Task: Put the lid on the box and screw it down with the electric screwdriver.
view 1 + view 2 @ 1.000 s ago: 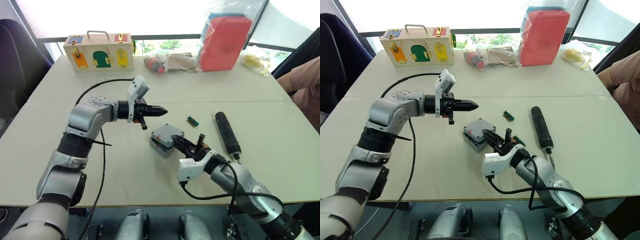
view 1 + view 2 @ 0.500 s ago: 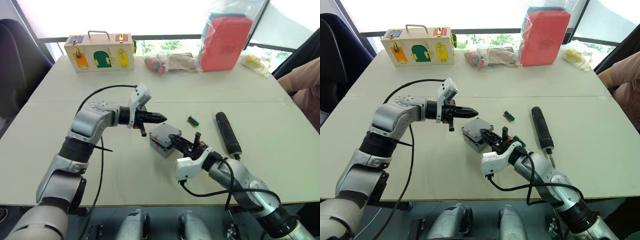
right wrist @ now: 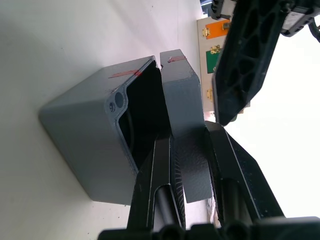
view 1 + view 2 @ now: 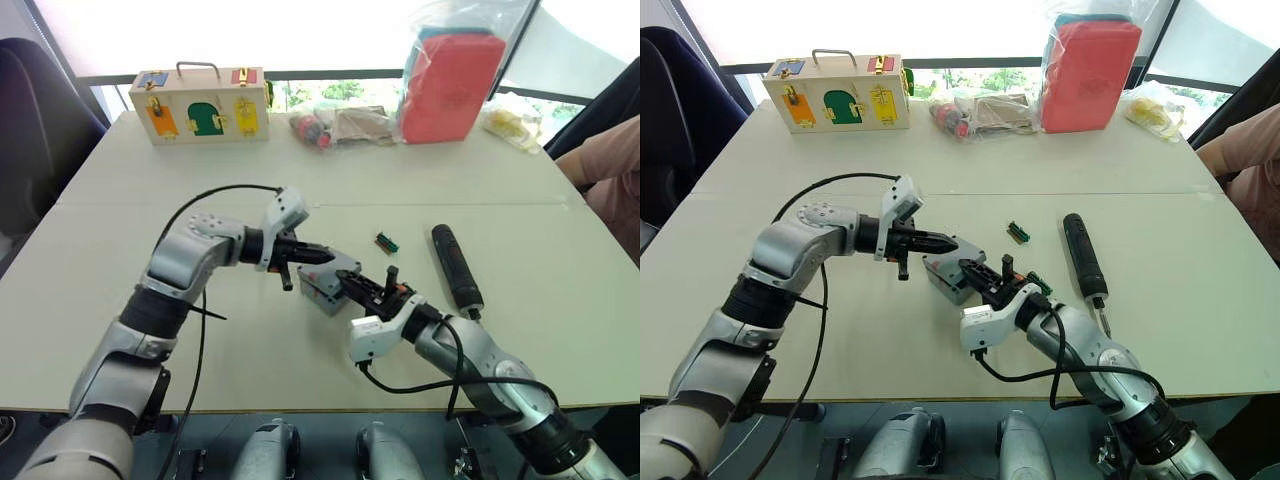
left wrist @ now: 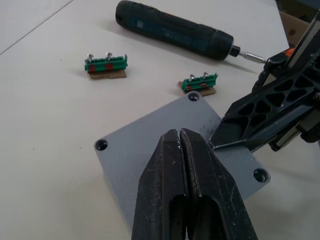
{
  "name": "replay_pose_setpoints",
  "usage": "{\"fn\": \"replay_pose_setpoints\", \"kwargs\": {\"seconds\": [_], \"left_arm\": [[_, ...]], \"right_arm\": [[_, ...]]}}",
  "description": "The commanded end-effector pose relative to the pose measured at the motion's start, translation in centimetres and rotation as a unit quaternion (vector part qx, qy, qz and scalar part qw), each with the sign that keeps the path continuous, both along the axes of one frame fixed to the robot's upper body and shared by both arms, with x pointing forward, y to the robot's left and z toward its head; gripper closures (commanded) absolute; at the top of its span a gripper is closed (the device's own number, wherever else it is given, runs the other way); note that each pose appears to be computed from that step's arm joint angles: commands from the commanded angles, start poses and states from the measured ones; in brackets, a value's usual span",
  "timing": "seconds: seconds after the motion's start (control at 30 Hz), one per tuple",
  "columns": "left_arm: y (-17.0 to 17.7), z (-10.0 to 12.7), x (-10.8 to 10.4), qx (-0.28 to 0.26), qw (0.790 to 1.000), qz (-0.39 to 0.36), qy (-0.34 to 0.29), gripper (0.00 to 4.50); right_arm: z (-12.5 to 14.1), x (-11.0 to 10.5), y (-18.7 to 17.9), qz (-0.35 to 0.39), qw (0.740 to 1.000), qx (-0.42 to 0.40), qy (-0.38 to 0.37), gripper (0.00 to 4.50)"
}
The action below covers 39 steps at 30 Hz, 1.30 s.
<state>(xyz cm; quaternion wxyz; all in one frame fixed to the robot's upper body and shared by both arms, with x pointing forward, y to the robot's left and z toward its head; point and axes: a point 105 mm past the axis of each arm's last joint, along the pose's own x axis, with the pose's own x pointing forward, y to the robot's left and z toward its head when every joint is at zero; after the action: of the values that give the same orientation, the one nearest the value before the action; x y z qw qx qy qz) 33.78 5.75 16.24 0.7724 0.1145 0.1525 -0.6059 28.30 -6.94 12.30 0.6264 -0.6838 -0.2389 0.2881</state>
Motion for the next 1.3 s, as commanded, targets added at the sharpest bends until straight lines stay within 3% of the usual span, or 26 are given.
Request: {"fn": "replay_pose_setpoints", "kwargs": {"seconds": [0.03,0.07,0.13,0.33,0.73,0.9,0.97,1.07,1.13,1.23,1.3], "left_arm": [[-0.2,-0.3,-0.1,0.034,0.999,-0.013,-0.037,4.49],[-0.1,-0.7,0.0,0.044,0.998,-0.013,-0.039,4.49],[-0.1,-1.4,-0.1,0.056,0.998,-0.014,-0.040,4.50],[0.2,-4.2,-0.3,0.106,0.994,-0.011,-0.035,4.50],[0.8,-7.2,-0.1,0.163,0.986,0.005,-0.039,4.50],[0.6,-7.5,0.1,0.157,0.987,0.013,-0.038,4.50],[-0.2,-5.7,0.3,0.098,0.994,0.019,-0.041,4.50],[-0.1,-1.0,0.7,-0.017,0.999,0.033,-0.037,4.50],[0.5,1.4,1.1,-0.067,0.996,0.048,-0.036,4.50],[2.1,6.0,2.8,-0.168,0.977,0.112,-0.070,4.50],[3.2,7.4,3.5,-0.197,0.967,0.144,-0.077,4.50]], "right_arm": [[-1.3,-0.3,-0.3,-0.008,0.999,-0.005,0.030,4.33],[-1.3,-0.2,-0.4,-0.011,0.999,0.000,0.033,4.33],[-1.2,0.0,-0.7,-0.025,0.999,0.014,0.042,3.28],[-0.5,-0.2,-0.6,-0.021,0.999,0.011,0.031,1.26],[1.4,-2.4,-0.7,0.008,0.999,0.021,0.039,1.26],[2.5,-2.6,-0.7,0.021,0.999,0.021,0.042,1.26],[3.0,-2.6,-1.1,0.017,0.997,0.051,0.055,1.26],[4.2,-2.2,-2.7,-0.013,0.985,0.151,0.078,1.26],[5.3,-2.0,-3.3,-0.014,0.974,0.209,0.085,1.26],[7.2,-1.5,-3.7,-0.007,0.926,0.349,0.145,1.77],[8.0,-1.0,-3.9,0.002,0.891,0.413,0.187,2.67]]}}
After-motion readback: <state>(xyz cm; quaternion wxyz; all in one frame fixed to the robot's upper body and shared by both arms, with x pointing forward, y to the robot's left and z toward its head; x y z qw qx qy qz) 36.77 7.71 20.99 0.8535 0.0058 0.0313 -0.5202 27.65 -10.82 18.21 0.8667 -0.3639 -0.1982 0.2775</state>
